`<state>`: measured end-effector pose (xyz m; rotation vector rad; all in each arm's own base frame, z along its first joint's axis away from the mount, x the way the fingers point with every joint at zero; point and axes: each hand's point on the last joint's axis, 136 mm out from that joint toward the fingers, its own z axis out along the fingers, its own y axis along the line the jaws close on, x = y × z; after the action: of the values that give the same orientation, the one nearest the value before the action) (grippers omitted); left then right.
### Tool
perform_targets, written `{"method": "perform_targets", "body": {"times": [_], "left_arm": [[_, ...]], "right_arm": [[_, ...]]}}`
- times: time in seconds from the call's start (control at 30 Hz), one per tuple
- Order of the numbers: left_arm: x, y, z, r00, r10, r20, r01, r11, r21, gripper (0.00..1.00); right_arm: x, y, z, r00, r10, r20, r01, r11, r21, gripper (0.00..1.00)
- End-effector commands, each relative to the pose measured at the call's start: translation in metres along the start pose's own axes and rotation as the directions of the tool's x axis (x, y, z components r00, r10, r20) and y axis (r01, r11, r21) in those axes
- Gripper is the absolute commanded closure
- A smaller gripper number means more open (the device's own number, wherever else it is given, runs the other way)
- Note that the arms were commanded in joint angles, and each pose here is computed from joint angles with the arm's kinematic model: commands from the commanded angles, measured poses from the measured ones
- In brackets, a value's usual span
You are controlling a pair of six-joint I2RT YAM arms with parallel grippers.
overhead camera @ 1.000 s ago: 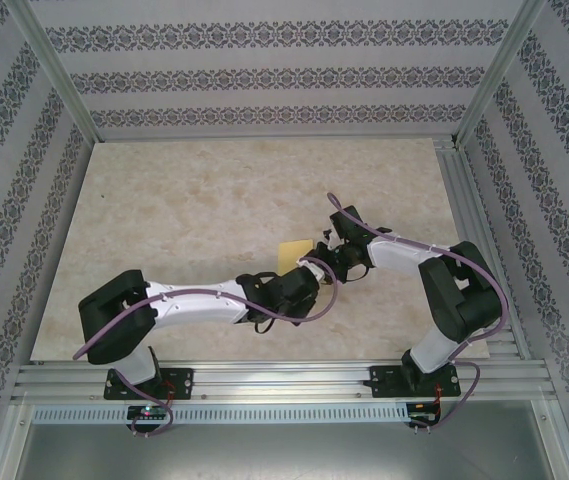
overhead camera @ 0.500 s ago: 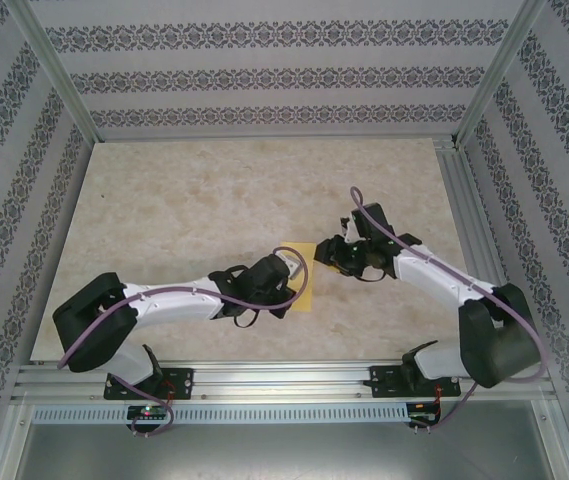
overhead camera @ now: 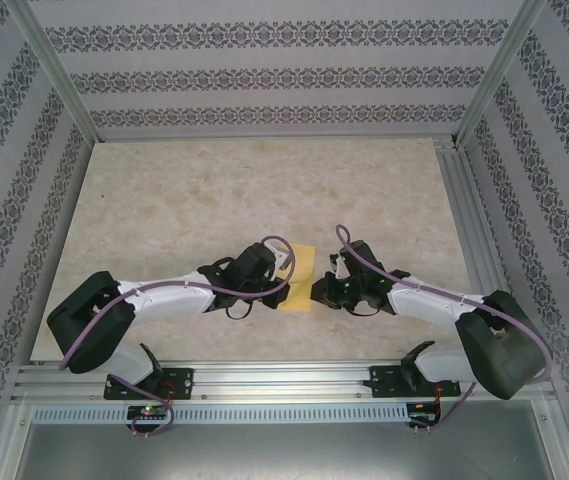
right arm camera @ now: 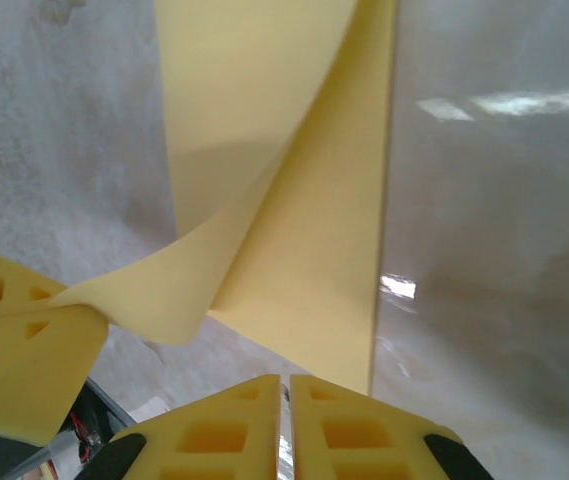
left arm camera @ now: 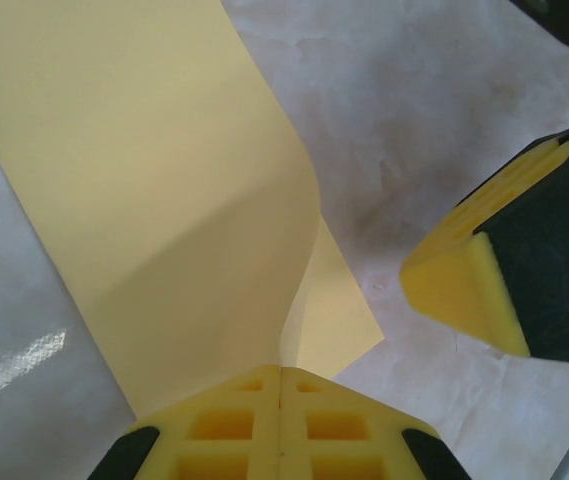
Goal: Fold a paper plane with a square sheet of paper (fold left side to right side)
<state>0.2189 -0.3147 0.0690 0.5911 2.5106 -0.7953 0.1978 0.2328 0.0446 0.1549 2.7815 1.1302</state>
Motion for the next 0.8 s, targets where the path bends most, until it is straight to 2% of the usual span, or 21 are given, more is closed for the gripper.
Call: {"method": "perform_targets", "body": {"times": [0.0, 0.23, 0.5, 0.77], "left_arm": [[-0.011, -0.002, -0.008, 0.999, -0.012, 0.042, 0.011, 1.0, 0.029, 0.98], [-0.01, 0.009, -0.007, 0.999, -0.021, 0.038, 0.021, 1.0, 0.0, 0.98], [-0.009, 0.021, 0.0, 0.999, -0.03, 0.019, 0.03, 0.999, -0.029, 0.98], [-0.009, 0.032, 0.009, 1.0, -0.018, -0.012, 0.017, 0.998, -0.06, 0.97]], "right_arm": [[-0.005, 0.008, 0.009, 1.0, 0.002, 0.029, -0.002, 1.0, -0.025, 0.9], [0.007, -0.007, 0.028, 0.999, 0.041, -0.026, -0.04, 0.998, 0.047, 0.92], [0.019, -0.039, 0.029, 0.994, 0.082, -0.067, -0.066, 0.975, 0.211, 0.92], [0.02, -0.042, 0.029, 0.994, 0.064, -0.087, -0.041, 0.968, 0.246, 0.92]]}}
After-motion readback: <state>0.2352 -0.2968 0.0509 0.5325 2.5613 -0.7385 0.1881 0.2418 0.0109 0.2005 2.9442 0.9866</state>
